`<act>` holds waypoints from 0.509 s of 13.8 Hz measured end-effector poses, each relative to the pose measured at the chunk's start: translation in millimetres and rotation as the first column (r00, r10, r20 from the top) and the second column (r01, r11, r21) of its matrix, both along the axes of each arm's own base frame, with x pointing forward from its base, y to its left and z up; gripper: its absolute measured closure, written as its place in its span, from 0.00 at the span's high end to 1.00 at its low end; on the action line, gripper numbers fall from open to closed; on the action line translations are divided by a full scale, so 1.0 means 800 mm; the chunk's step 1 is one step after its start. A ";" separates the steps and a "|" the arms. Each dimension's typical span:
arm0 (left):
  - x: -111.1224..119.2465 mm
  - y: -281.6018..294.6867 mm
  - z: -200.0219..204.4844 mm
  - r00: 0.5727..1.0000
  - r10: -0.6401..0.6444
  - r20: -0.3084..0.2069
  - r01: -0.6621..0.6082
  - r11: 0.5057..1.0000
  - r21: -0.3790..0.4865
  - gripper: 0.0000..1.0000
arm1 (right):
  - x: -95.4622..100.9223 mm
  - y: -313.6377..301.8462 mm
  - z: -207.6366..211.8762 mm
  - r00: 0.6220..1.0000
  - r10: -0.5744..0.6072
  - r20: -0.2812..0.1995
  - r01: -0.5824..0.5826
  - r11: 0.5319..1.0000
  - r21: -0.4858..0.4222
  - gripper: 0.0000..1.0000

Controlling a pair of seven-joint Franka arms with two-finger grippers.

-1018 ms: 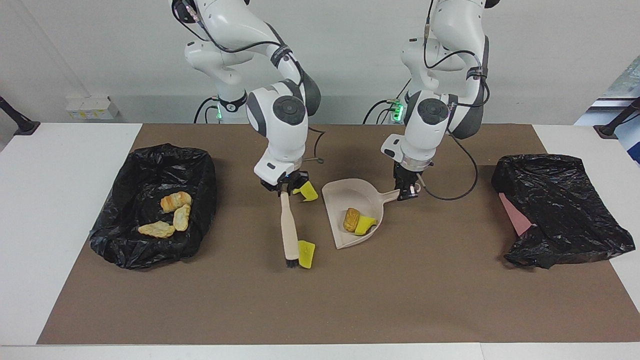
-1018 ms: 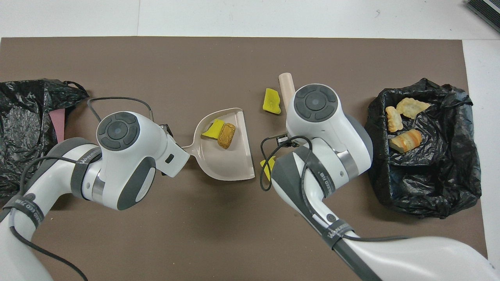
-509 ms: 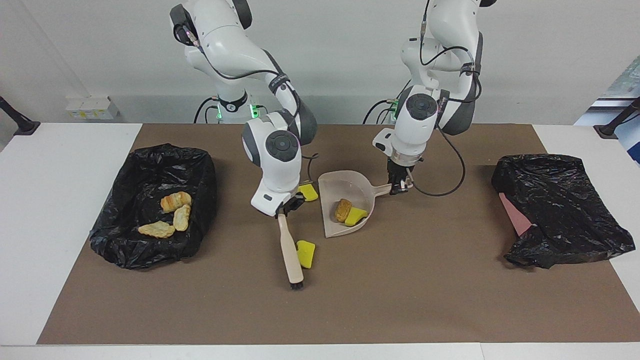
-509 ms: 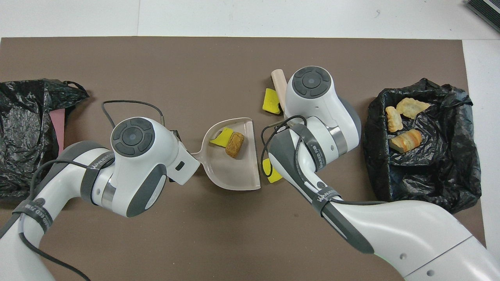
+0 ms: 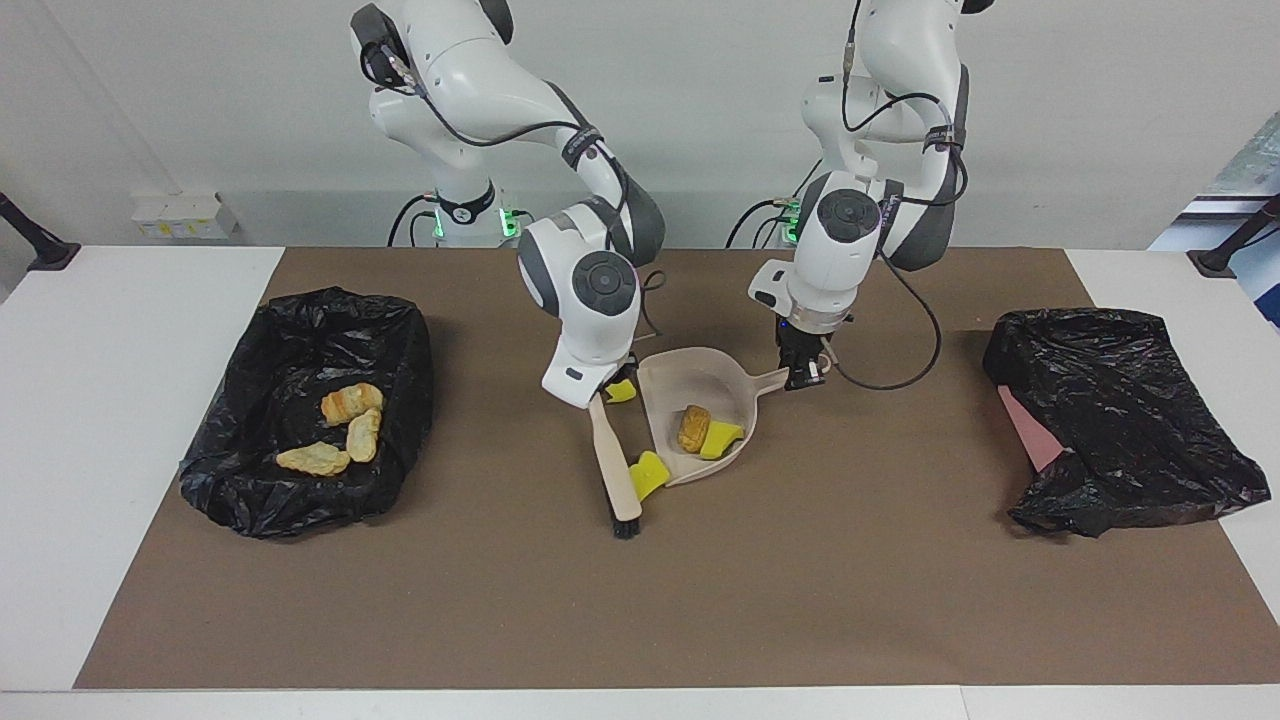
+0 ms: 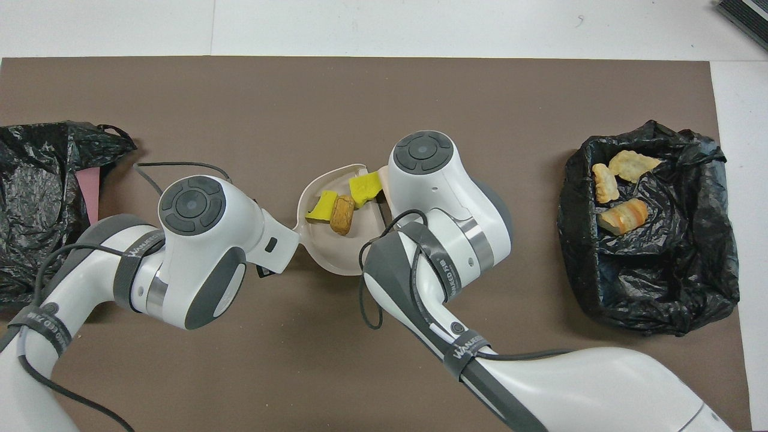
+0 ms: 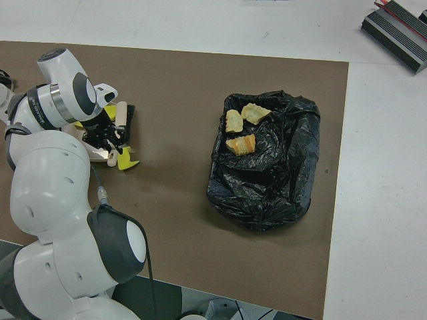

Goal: Sweep and dump trash in bin
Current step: 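Brush the remaining sponge and bread into the dustpan with the right gripper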

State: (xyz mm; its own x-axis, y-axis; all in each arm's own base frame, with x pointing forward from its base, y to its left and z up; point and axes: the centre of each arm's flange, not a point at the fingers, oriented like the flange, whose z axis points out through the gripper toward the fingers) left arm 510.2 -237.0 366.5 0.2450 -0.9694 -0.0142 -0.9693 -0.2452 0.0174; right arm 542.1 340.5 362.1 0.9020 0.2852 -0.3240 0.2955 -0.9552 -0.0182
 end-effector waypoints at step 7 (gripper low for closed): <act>0.004 0.008 0.001 0.982 -0.187 0.004 0.187 0.982 -0.002 0.32 | -0.030 -0.065 0.101 0.995 -0.084 -0.059 0.079 0.994 -0.082 0.26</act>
State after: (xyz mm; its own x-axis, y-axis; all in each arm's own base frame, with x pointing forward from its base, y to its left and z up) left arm 513.5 -231.0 366.9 0.0592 -0.9982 -0.0111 -0.9981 -0.0593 0.0145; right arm 518.0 288.5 442.7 0.8986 0.1831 -0.3987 0.2177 -0.9751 0.0428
